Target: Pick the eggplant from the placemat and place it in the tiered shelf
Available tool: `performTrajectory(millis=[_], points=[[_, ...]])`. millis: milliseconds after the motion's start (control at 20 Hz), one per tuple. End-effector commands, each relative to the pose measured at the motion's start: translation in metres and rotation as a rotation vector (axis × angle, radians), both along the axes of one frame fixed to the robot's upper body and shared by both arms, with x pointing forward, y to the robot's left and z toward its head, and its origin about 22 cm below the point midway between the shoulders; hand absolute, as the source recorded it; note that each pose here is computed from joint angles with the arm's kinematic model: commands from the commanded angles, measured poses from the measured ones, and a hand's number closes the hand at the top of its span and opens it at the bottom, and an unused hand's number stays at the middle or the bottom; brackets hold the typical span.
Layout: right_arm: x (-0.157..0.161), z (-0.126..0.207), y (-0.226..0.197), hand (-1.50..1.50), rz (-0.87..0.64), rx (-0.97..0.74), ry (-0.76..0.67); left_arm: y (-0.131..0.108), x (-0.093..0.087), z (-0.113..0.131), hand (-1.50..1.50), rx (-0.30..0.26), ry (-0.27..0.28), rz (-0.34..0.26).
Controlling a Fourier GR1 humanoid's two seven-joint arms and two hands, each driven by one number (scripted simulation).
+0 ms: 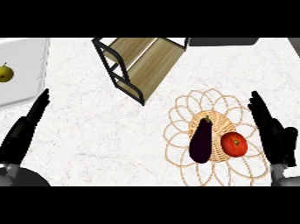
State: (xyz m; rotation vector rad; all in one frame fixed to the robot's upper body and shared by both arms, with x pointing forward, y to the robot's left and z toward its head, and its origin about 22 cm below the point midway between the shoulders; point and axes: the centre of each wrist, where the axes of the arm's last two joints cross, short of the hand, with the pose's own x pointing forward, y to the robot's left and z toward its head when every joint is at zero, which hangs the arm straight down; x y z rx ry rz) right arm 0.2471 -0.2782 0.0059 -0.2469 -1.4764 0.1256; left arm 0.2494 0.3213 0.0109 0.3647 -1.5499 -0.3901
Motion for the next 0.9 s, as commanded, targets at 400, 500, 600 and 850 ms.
performTrajectory(millis=[400,500,600,850], points=[[0.07,0.052,0.062,-1.5,-0.166,0.238,0.058,-0.052,0.012,0.037,0.0,-0.348,-0.06,0.14],[0.069,0.069,0.052,-1.5,-0.072,0.251,-0.029,-0.044,0.01,0.048,0.0,-0.364,-0.064,0.172],[0.063,0.086,0.038,-1.5,0.024,0.256,-0.064,-0.037,0.006,0.055,0.0,-0.369,-0.079,0.178],[0.054,0.136,0.031,-1.5,0.272,0.005,0.059,-0.053,0.01,0.032,0.0,-0.357,-0.064,0.201]])
